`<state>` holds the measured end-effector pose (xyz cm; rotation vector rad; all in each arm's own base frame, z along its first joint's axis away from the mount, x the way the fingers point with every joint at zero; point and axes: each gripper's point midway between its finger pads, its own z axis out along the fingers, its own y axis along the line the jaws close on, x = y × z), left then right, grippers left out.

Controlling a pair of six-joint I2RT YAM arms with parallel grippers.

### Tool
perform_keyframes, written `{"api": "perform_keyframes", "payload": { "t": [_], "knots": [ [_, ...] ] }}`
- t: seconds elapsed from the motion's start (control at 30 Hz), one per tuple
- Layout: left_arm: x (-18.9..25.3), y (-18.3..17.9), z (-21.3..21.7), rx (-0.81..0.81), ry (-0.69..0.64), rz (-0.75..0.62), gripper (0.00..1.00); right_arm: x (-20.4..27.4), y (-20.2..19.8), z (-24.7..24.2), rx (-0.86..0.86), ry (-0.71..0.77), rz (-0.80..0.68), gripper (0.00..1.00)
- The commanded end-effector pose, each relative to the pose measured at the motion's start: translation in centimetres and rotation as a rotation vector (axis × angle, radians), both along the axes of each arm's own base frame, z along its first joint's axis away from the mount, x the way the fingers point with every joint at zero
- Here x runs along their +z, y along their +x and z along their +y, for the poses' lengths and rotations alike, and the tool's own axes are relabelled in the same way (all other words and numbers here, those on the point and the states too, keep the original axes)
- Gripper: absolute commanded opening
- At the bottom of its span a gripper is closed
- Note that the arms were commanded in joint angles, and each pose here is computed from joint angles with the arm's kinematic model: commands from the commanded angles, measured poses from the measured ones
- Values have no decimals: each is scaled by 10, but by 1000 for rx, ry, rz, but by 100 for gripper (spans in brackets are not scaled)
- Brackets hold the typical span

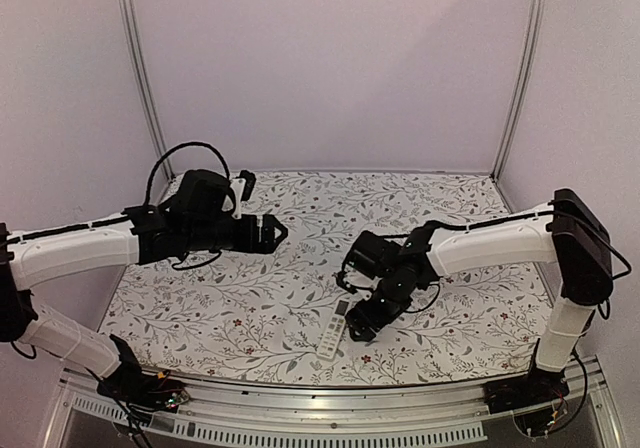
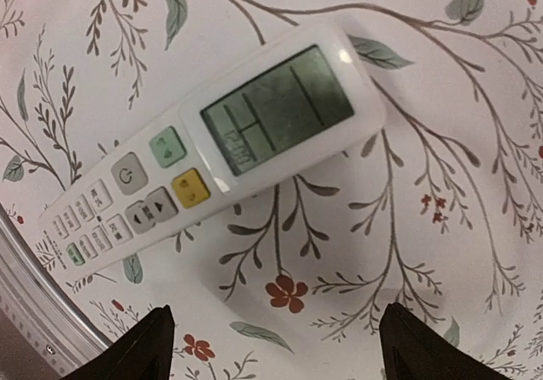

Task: Load the batteries into the remote control
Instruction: Reset both arms

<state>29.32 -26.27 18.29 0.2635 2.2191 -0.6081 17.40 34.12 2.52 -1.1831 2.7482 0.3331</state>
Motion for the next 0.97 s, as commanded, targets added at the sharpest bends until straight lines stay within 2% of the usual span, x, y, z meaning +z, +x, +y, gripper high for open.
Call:
{"api": "perform_keyframes", "payload": {
  "t": [0.0, 0.13, 0.2, 0.4, 0.63, 0.8, 0.93],
  "knots": [
    [-2, 17, 5, 27, 83, 84, 99, 51, 32, -18, -89, 123, -66, 86],
    [-1, 34, 5, 10, 178, 121, 100, 96, 70, -45, -209, 250, -139, 91],
    [1, 43, 5, 8, 195, 118, 99, 118, 88, -64, -271, 310, -189, 97],
    [-10, 56, 15, 63, 154, 142, 99, 140, 128, -116, -439, 397, -324, 99],
    [-57, 37, 27, 99, 128, 209, 100, 120, 127, -127, -488, 439, -366, 99],
    [-65, 28, 37, 136, 98, 198, 99, 102, 119, -122, -502, 484, -316, 99],
    [-59, 27, 39, 137, 91, 181, 100, 109, 119, -121, -508, 526, -332, 99]
  ]
}}
